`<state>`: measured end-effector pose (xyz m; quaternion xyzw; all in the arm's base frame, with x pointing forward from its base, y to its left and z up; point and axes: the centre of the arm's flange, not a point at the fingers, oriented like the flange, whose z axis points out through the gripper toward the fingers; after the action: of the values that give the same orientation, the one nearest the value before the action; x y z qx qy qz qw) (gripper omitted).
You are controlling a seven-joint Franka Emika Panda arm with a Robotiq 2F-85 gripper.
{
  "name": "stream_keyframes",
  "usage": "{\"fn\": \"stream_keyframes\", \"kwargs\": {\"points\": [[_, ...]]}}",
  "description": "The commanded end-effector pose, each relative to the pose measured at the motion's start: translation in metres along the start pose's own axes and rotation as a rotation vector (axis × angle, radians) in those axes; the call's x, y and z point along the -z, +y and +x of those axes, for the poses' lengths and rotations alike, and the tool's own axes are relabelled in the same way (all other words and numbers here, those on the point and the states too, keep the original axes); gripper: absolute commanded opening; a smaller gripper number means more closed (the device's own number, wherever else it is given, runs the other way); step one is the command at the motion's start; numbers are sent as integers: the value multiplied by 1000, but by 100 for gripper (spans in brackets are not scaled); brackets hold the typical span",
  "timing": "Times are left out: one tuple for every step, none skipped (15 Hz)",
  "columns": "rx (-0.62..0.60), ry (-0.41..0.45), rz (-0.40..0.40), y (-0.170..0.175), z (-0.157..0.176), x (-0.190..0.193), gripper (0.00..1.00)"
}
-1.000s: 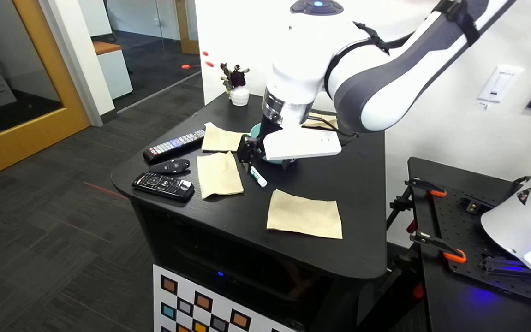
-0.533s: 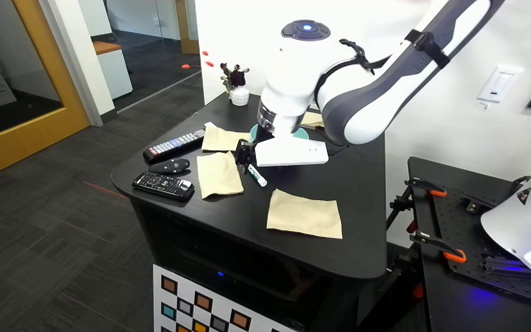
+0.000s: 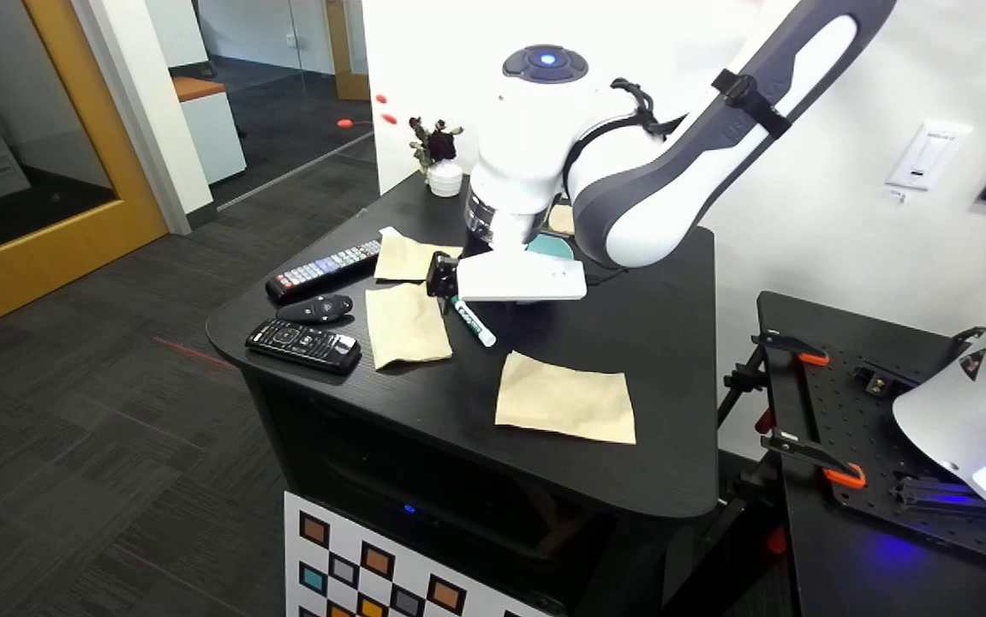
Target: Put the marker in the bowl
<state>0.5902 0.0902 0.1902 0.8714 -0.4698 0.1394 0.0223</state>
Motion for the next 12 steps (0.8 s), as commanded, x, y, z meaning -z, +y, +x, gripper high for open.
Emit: {"fn": "stream_keyframes", "kwargs": {"points": [[-29, 11, 4, -9, 7, -10, 100], [-30, 9, -1, -8, 8, -13, 100], [-33, 10, -4, -5, 7, -17, 100], [-35, 9, -10, -4, 6, -20, 100], [-36, 8, -17, -2, 6, -24, 100], [-37, 7, -22, -1, 5, -26, 100], [-38, 7, -27, 0, 5, -29, 100], [-37, 7, -31, 1, 5, -31, 89], [-38, 9, -33, 1, 5, -32, 74], [-38, 11, -36, 1, 5, -33, 66], [-38, 13, -37, 0, 5, -33, 58], [-40, 17, -37, 0, 7, -32, 52]]}}
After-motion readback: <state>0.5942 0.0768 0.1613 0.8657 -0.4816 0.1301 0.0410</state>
